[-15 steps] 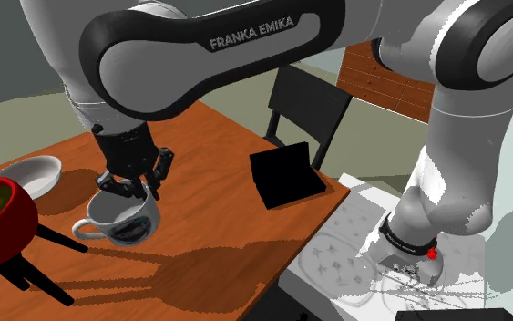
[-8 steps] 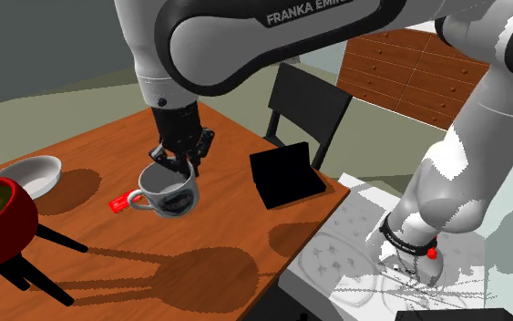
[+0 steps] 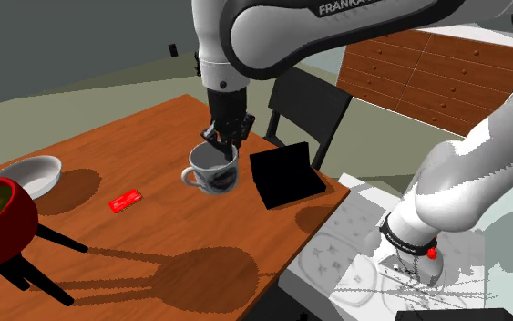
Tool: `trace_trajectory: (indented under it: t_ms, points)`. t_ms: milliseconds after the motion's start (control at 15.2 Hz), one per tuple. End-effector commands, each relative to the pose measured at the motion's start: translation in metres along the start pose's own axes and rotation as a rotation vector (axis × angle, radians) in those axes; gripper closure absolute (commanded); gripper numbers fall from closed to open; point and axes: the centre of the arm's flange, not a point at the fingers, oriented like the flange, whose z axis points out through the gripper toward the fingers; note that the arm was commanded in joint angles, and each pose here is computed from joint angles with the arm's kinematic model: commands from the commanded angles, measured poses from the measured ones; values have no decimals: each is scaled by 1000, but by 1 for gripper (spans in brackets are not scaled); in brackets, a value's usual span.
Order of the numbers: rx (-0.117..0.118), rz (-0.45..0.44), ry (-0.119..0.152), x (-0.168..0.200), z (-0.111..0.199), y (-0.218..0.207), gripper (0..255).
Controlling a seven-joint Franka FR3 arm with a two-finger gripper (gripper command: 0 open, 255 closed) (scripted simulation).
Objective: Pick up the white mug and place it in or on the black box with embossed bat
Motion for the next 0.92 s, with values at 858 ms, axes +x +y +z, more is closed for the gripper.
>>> trace_trajectory:
  t_ms: [858]
  points:
    - [1,-1,0,-28,-14,198,255]
